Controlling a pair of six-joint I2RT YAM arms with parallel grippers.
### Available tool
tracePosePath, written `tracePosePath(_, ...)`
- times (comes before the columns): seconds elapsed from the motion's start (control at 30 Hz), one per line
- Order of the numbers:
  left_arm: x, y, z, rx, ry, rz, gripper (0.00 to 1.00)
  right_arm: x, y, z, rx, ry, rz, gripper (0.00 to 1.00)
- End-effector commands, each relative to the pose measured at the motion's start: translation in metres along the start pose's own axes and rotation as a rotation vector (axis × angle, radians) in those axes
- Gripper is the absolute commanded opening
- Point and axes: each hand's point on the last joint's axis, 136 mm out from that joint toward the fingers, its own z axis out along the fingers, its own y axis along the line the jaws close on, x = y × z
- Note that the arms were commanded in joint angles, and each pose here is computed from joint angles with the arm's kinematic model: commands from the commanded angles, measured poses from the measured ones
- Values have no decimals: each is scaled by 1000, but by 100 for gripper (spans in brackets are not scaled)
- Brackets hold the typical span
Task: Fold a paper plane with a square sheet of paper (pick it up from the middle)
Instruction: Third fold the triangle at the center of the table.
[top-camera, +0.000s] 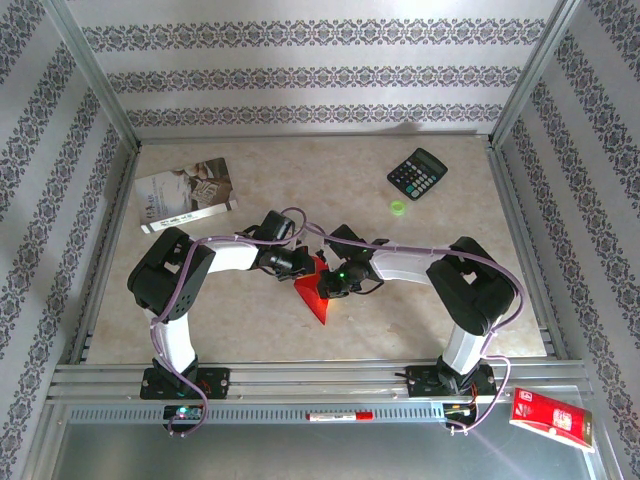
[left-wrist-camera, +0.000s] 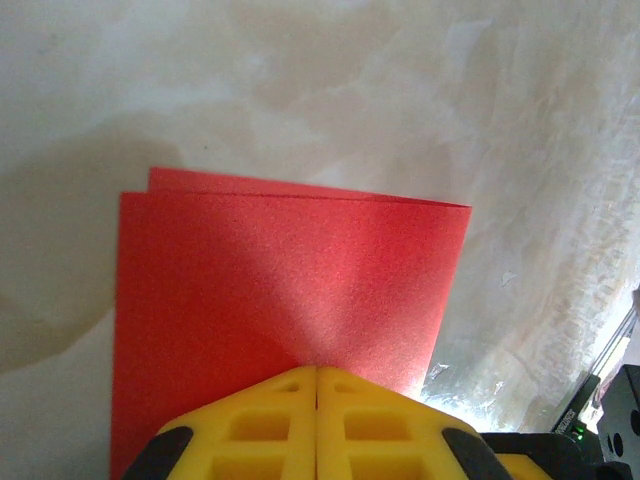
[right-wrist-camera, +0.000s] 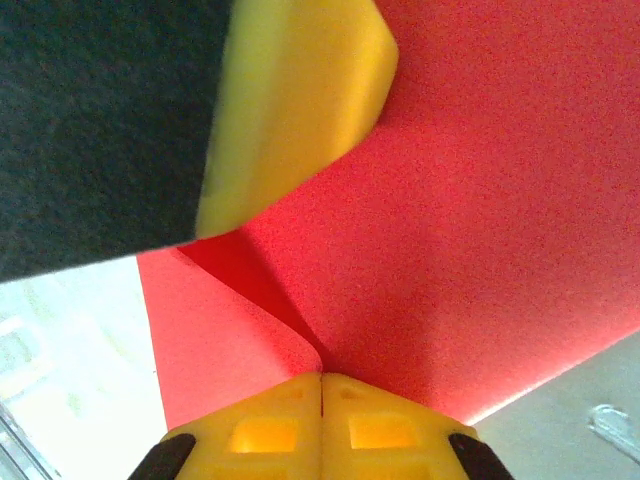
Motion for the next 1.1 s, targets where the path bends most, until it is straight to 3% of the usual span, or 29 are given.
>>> tracePosePath(0.0,1,-2,-8,-50,4,-3,10,24,-21,10,72,54,41,6)
tracePosePath(0.27,-2,-17,-62,-58,-152,1,24,30,-27,13,85,61,55,6)
tracePosePath(0.33,13,-18,-71,-36,-159,-20,22,29,-27,13,84,60,56,6)
tracePosePath(0.4,32,-21,-77,-14,-156,-28,14,29,-27,13,87,60,58,6)
tracePosePath(0.5,63,-32,-77,36,-132,-7,4,30,-29,14,92,64,62,6)
tracePosePath(0.7,103,-55,-62,117,-101,62,1,31,-32,14,100,69,65,5)
tracePosePath(1.07,119,-64,-18,144,-49,100,0,32,-33,17,103,78,64,5)
